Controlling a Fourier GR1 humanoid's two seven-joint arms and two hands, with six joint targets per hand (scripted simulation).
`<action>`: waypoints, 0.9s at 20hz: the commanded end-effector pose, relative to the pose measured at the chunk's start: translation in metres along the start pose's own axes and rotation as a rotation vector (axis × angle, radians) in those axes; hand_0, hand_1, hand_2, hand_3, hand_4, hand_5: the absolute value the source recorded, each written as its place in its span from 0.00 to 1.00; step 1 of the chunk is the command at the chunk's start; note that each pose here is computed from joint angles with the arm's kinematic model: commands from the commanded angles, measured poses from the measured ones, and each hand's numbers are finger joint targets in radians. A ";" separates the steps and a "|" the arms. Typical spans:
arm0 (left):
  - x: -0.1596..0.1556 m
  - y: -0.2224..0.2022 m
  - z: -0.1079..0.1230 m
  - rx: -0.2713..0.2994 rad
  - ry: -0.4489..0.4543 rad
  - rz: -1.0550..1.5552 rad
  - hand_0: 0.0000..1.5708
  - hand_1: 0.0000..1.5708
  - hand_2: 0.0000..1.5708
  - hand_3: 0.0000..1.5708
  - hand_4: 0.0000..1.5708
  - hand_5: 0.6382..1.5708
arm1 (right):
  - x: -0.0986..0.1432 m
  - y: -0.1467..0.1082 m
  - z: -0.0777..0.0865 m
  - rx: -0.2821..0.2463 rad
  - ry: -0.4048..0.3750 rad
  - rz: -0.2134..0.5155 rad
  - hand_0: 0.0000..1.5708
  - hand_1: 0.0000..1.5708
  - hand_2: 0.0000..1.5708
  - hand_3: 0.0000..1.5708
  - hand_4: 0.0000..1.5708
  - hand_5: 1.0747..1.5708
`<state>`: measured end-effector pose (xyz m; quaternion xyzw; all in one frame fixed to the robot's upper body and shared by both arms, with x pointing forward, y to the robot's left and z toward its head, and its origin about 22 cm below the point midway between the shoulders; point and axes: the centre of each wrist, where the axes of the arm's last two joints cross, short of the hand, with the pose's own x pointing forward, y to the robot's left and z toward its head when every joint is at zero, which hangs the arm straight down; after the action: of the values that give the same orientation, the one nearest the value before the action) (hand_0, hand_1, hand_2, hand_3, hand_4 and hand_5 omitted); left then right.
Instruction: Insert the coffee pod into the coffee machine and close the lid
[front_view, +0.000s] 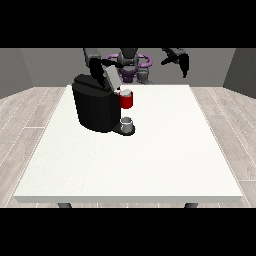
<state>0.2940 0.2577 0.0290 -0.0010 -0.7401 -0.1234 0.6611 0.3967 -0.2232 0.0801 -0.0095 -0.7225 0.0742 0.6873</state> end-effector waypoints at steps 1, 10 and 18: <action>-0.013 -0.006 0.013 0.001 -0.009 0.008 0.00 0.00 0.00 0.00 0.23 1.00 | 0.009 0.003 -0.007 0.017 -0.030 0.044 0.00 0.00 0.00 0.00 0.08 1.00; 0.004 0.000 0.000 -0.045 -0.025 -0.014 0.00 0.00 0.00 0.00 0.23 1.00 | 0.061 0.021 -0.029 0.035 -0.082 0.120 0.00 0.00 0.00 0.00 0.00 1.00; 0.014 -0.007 -0.020 -0.043 -0.079 -0.019 0.00 0.00 0.00 0.00 0.25 1.00 | 0.102 0.047 -0.034 0.077 -0.164 0.224 0.00 0.00 0.00 0.00 0.07 1.00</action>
<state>0.3040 0.2525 0.0351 -0.0106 -0.7548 -0.1402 0.6408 0.4194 -0.2039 0.1432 -0.0813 -0.7161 0.1184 0.6831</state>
